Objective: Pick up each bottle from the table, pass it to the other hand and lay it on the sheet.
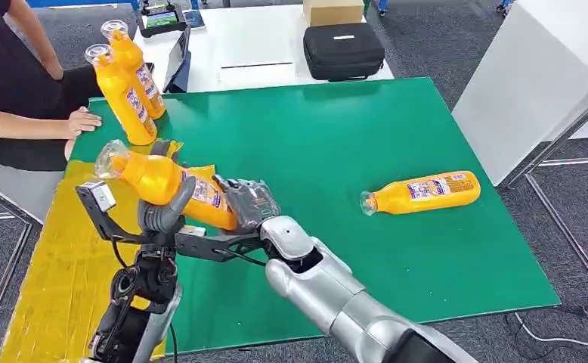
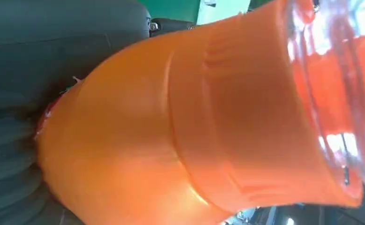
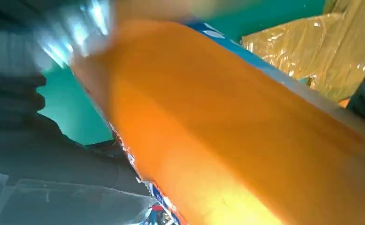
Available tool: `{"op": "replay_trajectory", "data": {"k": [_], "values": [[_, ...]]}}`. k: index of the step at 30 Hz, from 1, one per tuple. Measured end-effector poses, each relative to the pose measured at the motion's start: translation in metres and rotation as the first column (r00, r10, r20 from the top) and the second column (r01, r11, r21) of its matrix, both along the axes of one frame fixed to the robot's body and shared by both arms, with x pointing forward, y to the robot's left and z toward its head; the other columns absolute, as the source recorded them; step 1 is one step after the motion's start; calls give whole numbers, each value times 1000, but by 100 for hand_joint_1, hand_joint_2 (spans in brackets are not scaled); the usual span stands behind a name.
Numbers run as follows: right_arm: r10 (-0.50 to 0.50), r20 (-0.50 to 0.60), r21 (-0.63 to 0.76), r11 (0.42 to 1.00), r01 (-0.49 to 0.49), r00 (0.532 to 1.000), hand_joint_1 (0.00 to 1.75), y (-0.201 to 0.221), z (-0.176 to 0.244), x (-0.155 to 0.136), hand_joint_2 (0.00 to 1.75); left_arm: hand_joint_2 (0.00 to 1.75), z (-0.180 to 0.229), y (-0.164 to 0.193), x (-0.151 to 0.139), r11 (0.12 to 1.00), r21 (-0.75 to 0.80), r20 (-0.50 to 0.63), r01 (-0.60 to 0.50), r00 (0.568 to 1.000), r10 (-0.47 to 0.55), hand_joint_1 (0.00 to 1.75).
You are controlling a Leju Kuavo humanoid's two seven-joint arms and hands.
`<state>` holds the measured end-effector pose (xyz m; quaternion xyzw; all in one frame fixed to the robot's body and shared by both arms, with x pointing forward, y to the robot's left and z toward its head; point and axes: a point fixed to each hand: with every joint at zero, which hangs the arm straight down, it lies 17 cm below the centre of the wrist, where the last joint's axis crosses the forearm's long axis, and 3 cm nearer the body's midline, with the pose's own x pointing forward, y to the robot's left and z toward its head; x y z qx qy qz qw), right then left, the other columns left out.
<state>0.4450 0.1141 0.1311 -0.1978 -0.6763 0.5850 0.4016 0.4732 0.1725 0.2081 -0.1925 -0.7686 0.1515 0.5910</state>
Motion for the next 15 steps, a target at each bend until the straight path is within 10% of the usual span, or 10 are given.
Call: {"op": "replay_trajectory", "data": {"k": [1,15], "values": [[2,-2,-2,1000,-2,1000,175,0,-1,-1,175,175,-1,0,0,1000,0,-3,-1,1000,1,175],[-6,-9,1,1000,6,1000,175,-7,-4,2,175,175,-2,2,-1,1000,11,3,-11,1000,11,175]]}}
